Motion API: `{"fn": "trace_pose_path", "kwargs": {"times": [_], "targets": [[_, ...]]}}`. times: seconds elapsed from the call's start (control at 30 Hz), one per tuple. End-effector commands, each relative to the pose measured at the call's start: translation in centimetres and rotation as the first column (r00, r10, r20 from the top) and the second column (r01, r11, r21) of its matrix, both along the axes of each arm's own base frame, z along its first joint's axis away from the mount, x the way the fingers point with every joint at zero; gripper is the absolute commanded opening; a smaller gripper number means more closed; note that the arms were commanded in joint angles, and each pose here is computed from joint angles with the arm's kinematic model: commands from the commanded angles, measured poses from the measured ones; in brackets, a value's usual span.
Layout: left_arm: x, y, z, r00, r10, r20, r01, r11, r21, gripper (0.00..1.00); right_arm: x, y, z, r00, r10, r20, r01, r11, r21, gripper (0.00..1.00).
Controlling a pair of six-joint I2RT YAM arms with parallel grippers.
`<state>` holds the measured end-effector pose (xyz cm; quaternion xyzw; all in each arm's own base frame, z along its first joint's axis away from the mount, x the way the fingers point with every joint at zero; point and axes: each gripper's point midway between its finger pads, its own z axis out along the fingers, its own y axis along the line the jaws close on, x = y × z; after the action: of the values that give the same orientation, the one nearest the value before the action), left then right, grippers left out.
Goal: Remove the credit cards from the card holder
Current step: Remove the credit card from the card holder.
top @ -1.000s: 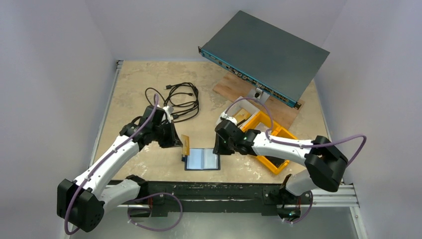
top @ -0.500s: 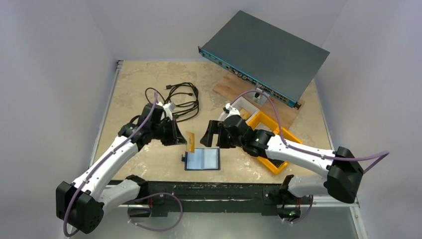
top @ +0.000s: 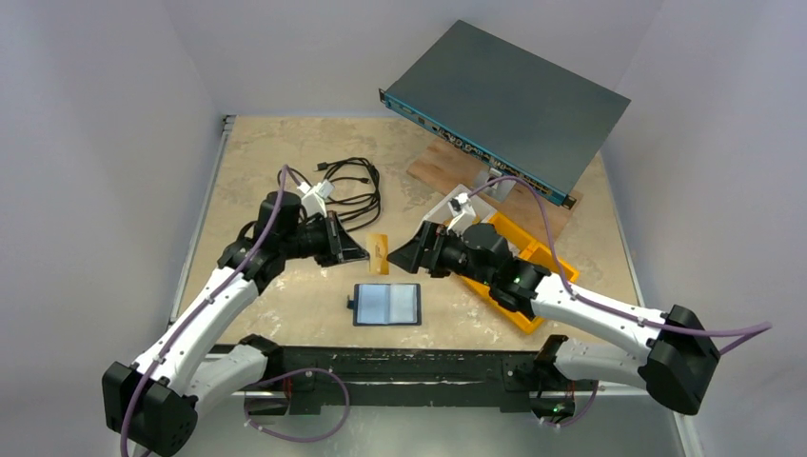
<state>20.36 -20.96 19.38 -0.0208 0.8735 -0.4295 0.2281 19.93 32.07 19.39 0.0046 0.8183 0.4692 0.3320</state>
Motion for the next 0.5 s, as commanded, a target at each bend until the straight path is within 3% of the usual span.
{"fn": "trace_pose_path", "kwargs": {"times": [0.0, 0.27, 0.47], "targets": [[0.2, -1.6, 3.9, 0.996, -0.041, 0.084, 0.058, 0.977, -0.207, 0.0, -0.1, 0.3, 4.4, 0.996, 0.045, 0.075, -0.06, 0.978, 0.201, 0.88], [0.1, -2.7, 5.7, 0.99, -0.091, 0.107, 0.125, 0.916, -0.38, 0.0, -0.2, -0.6, 5.6, 0.995, 0.049, 0.091, -0.073, 0.955, 0.288, 0.79], [0.0, -3.0, 6.3, 0.986, -0.111, 0.126, 0.155, 0.894, -0.422, 0.0, -0.2, -0.3, 5.0, 0.995, 0.06, 0.076, -0.08, 0.949, 0.306, 0.69]]}}
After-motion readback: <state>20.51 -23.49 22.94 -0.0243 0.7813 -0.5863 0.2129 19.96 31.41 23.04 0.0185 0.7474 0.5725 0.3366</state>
